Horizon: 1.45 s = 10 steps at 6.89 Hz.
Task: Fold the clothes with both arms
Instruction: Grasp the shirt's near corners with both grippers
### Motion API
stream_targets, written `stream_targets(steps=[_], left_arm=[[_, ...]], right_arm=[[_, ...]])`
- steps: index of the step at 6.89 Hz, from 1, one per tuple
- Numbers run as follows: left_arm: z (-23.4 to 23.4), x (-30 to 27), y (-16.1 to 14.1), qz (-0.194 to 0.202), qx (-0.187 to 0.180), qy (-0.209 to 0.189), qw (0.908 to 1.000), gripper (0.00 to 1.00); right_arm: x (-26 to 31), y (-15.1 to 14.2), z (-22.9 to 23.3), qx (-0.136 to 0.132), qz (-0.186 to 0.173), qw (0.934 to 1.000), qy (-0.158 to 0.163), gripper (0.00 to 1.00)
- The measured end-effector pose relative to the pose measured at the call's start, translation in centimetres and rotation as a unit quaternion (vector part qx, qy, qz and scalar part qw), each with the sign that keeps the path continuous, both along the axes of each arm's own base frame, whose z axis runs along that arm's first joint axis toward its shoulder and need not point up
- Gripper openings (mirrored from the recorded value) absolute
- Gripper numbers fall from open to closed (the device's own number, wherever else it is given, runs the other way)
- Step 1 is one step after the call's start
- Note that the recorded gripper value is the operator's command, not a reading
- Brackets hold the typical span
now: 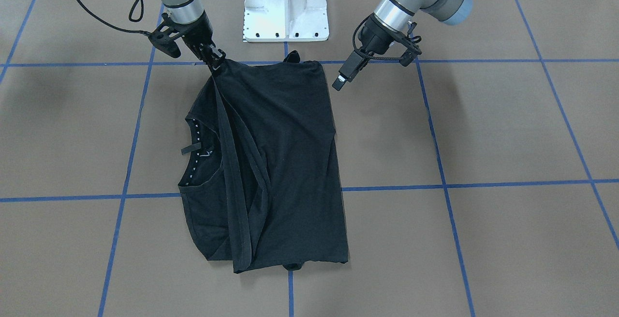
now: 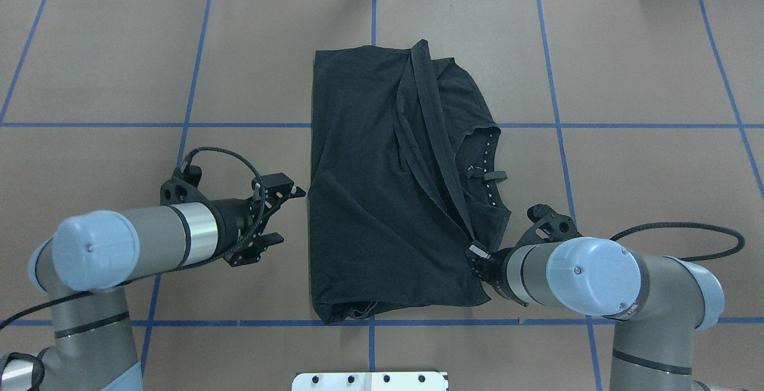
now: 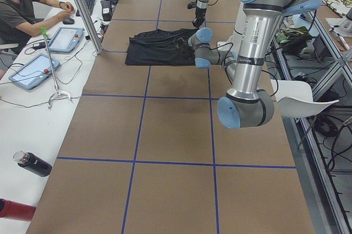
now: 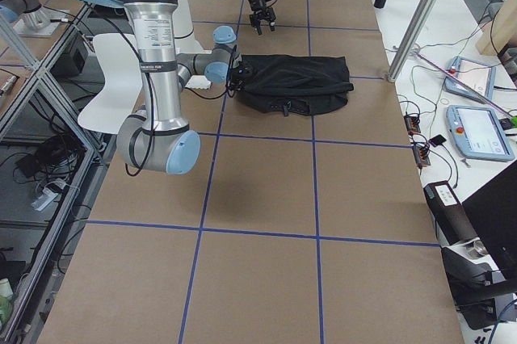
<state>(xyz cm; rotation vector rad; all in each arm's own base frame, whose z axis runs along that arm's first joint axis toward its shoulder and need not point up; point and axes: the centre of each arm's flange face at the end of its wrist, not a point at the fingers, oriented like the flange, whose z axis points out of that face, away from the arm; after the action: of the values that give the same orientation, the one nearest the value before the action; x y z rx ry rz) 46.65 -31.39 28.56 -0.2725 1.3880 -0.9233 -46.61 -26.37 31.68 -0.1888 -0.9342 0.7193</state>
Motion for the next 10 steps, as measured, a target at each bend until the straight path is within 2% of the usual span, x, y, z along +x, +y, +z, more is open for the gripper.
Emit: stream_targets(steps=[2,5,7,9,10], left_arm=[[1.0,3.3,3.9,0.017,-0.035,-0.012,0.9992,0.9],[1.4,5.7,7.0,0.04,-0.046,-0.018,0.998,0.86],[1.7,6.9,8.4,0.054,-0.049,-0.021,0.9972,0.85],[1.7,7.4,8.6,0.056,-0.05,-0.022,0.9969,0.83],[1.8,7.5,8.6,0.056,-0.05,-0.023,0.9969,0.83]], right_arm=[[-0.1,0.0,0.1,-0.002,0.002,1.0,0.0,0.0],[-0.2,0.0,0.1,-0.011,0.007,0.9999,-0.001,0.0],[-0.2,0.0,-0.1,-0.035,0.023,0.9991,-0.007,0.0],[-0.2,0.0,-0.6,-0.092,0.061,0.9935,-0.027,0.0],[-0.1,-0.1,-0.6,-0.111,0.075,0.9899,-0.046,0.0]])
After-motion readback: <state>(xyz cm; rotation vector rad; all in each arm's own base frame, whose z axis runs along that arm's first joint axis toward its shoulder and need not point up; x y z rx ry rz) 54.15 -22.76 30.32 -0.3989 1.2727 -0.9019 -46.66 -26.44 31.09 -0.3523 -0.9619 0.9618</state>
